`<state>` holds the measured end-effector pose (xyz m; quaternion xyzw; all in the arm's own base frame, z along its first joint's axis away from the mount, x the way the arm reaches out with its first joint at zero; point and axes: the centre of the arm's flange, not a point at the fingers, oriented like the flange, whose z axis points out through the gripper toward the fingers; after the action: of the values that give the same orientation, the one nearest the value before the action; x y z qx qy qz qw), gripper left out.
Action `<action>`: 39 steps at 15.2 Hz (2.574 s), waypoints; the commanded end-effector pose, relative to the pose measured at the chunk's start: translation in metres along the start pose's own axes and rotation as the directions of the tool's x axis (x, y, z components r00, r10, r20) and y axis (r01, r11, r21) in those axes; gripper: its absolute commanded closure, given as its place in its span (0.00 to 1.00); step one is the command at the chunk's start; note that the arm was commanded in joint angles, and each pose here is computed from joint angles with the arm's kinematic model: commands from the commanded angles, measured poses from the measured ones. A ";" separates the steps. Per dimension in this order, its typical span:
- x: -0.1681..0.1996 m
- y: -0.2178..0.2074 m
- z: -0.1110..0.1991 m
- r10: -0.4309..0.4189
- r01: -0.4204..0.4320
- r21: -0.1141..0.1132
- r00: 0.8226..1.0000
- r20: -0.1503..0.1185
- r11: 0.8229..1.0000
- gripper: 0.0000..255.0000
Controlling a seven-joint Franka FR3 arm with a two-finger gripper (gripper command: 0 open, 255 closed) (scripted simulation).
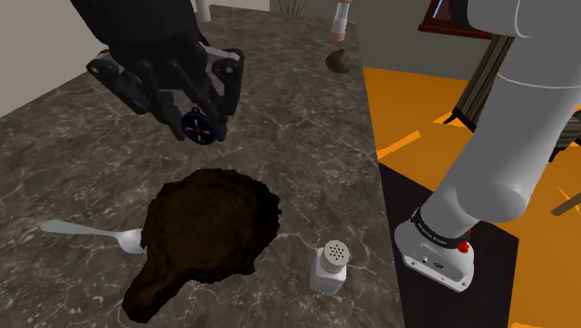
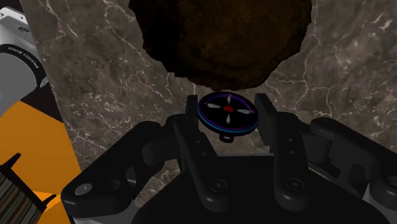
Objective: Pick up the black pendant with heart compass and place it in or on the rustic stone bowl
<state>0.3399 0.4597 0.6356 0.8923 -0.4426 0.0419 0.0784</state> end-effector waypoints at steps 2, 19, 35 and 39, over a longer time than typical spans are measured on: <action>-0.042 -0.003 -0.006 0.004 -0.004 -0.001 1.000 -0.001 1.000 1.00; -0.065 -0.012 0.059 0.004 -0.004 -0.001 1.000 -0.001 1.000 1.00; -0.065 -0.012 0.009 0.004 -0.004 -0.001 1.000 -0.001 1.000 0.00; -0.065 -0.012 0.009 0.004 -0.004 -0.001 1.000 -0.001 1.000 0.00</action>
<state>0.3101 0.5160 0.6158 0.8915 -0.4442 0.0422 0.0788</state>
